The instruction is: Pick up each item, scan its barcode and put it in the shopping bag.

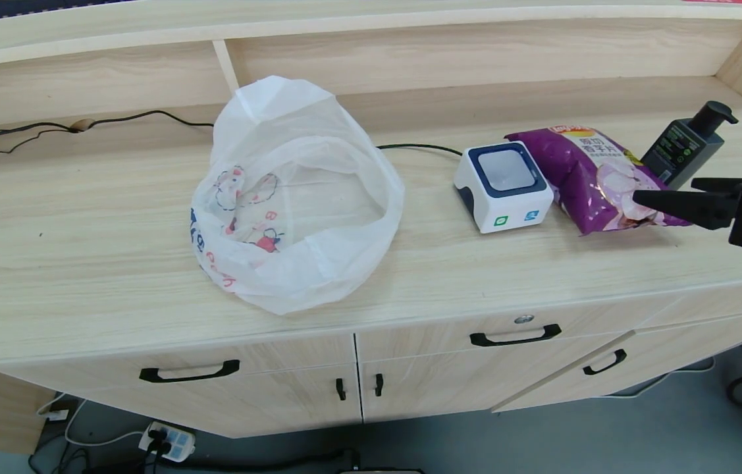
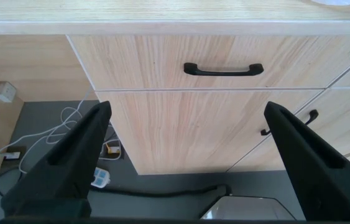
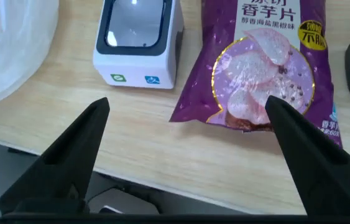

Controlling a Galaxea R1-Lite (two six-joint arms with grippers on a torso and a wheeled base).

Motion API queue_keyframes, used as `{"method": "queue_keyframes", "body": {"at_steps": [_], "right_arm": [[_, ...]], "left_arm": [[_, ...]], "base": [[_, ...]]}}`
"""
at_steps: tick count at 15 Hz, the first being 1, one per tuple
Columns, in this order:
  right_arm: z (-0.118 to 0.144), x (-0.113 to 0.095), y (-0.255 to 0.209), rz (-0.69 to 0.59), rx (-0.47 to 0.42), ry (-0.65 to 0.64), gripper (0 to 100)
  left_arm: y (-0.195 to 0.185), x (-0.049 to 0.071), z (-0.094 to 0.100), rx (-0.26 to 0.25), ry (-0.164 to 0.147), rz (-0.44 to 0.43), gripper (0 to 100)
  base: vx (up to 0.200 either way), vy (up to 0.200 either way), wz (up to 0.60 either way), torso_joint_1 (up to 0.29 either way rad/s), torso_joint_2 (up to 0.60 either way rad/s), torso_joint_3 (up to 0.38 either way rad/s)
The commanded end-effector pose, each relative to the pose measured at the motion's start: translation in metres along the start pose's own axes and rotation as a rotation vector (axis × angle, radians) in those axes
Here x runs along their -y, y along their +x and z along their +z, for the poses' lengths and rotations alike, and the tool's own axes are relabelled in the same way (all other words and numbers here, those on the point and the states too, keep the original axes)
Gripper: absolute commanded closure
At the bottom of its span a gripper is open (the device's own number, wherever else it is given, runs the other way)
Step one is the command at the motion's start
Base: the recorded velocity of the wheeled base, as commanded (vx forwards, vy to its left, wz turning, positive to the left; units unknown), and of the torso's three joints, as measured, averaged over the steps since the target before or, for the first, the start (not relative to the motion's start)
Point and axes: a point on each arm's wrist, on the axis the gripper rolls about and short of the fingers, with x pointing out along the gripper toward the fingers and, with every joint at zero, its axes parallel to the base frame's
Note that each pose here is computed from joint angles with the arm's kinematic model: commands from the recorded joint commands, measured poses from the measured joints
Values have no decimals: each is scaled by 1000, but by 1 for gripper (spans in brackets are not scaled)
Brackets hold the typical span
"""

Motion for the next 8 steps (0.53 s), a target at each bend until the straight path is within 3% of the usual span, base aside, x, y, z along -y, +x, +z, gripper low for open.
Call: {"method": "queue_keyframes", "body": {"at_steps": [1,4,8], "right_arm": [[1,16,40,0,-25,-21,0],[4,39,58,-24,-26,-84,0],[3,59,68,-60,-15,-78,0]], "left_arm": [[0,0,0,0,-1,0,0],[0,0,0,1,-2,0,0],[0,0,0,3,2,0,0]], "base": [[0,0,0,0,0,0],[0,0,0,0,0,0],[0,0,0,0,0,0]]}}
